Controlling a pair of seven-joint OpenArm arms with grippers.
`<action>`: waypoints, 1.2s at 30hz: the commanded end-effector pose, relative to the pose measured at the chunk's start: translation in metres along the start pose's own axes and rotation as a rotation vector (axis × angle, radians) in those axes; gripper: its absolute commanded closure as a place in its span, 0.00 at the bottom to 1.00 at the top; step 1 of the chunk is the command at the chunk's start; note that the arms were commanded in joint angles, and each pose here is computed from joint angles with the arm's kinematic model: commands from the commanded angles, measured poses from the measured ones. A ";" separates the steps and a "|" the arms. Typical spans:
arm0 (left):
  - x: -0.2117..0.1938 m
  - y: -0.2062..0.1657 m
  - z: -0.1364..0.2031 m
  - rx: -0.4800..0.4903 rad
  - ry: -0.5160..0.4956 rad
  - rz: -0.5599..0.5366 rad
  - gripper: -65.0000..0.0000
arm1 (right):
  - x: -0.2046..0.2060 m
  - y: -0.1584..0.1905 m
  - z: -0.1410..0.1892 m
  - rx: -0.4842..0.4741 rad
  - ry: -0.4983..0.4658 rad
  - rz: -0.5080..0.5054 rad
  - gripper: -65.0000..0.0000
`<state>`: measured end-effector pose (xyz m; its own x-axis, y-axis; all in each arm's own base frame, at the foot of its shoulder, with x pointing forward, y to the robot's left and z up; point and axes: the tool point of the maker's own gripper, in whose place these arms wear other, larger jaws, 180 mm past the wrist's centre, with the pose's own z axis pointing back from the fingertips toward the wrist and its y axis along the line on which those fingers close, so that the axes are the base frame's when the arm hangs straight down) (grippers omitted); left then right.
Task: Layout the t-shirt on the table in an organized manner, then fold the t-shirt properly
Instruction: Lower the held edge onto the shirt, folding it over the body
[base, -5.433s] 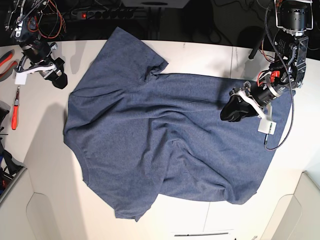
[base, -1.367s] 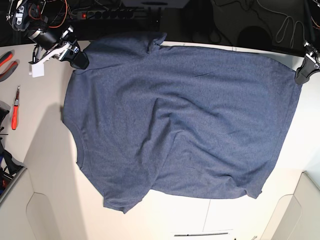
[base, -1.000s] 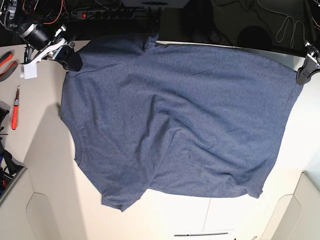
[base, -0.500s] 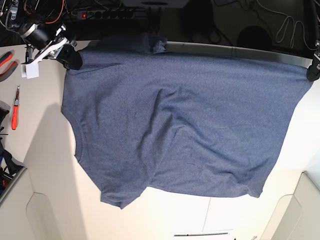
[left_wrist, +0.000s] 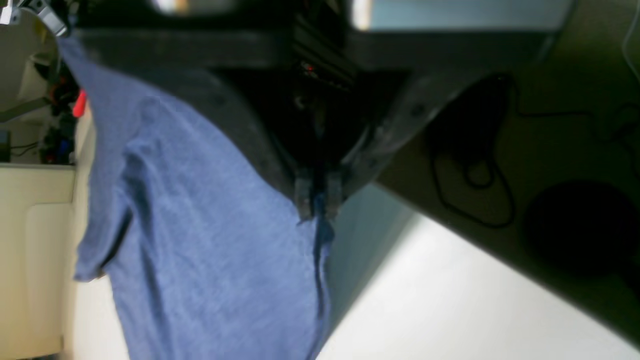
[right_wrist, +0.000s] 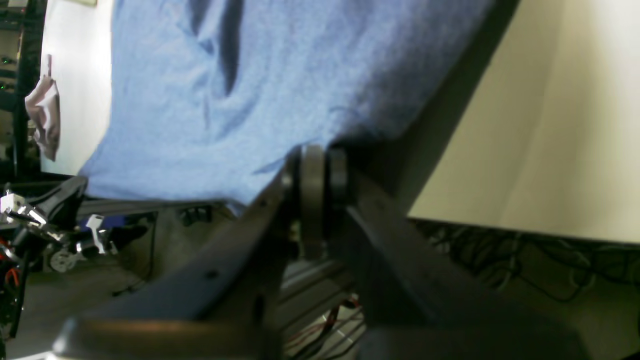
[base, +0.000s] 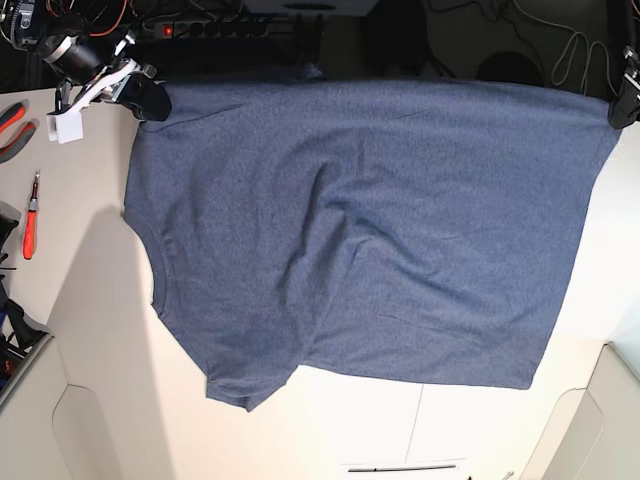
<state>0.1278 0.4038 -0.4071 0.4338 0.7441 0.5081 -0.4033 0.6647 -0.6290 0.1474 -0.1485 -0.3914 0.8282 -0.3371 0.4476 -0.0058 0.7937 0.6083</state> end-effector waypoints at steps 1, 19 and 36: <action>0.023 -0.010 0.003 -0.035 -0.053 -0.027 1.00 | 0.015 0.007 0.003 0.027 -0.054 0.026 1.00; 0.051 -0.093 -0.102 -0.119 -0.047 -0.323 1.00 | 0.103 0.030 -0.085 -0.099 -0.146 0.331 1.00; 0.083 -0.097 -0.108 -0.065 -0.195 -0.415 1.00 | 0.132 -0.015 -0.097 -0.205 -0.252 0.227 1.00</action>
<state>0.2810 0.3816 -0.3883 0.4434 0.4336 0.7845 -0.1854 0.9007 -0.3930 0.2985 -0.1510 -0.4204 0.7010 -0.2267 0.6762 -0.0335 0.9366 0.3487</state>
